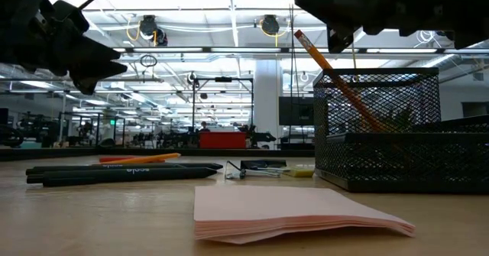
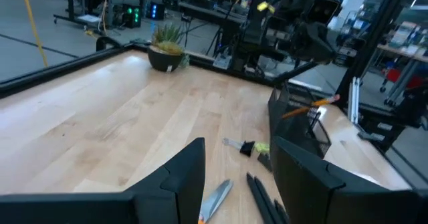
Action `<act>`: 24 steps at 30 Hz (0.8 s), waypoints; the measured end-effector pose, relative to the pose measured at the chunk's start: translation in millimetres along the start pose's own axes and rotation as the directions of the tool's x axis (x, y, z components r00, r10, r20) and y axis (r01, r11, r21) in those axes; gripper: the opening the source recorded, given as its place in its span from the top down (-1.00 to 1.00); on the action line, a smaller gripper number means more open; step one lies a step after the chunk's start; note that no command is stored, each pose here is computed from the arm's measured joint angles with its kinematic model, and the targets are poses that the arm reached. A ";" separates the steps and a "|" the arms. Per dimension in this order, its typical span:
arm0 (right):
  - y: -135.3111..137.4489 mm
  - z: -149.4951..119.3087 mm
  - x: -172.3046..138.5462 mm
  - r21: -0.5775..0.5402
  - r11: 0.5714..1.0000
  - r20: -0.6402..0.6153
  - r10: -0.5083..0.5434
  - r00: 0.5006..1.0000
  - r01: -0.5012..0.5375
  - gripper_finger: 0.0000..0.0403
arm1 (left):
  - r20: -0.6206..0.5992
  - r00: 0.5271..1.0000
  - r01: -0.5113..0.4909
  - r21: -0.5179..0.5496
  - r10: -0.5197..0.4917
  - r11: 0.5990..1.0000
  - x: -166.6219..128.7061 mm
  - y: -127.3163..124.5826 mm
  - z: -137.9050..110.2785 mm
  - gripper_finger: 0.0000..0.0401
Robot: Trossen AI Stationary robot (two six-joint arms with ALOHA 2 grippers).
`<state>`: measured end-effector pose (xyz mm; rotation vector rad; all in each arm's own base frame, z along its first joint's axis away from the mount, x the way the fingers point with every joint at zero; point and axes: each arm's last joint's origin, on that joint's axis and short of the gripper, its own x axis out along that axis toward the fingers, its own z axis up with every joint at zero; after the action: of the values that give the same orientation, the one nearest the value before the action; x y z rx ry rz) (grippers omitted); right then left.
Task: Pick and place office supplies into organizer
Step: Put the yellow pencil into the black desk organizer
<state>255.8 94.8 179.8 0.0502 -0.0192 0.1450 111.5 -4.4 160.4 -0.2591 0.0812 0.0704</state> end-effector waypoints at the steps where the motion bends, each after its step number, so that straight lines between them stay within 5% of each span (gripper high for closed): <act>1: 0.0 2.2 -0.5 -0.004 1.000 0.011 0.001 1.000 -0.001 0.88 | 0.002 1.000 0.000 -0.003 0.000 1.000 0.0 0.0 0.2 0.15; 9: 2.4 18.9 -8.7 -0.061 0.992 0.074 0.115 0.991 -0.110 0.88 | 0.020 1.000 0.006 -0.061 -0.005 0.998 0.0 -0.5 1.9 0.15; 24: -3.0 4.1 -20.3 0.035 0.998 0.012 0.055 0.998 -0.055 0.91 | 0.051 0.999 0.009 -0.060 -0.006 0.998 -0.1 -1.1 4.8 0.15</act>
<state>236.1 88.7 183.3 0.0859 -0.0292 0.2004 111.8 -4.2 165.4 -0.3177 0.0278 0.0720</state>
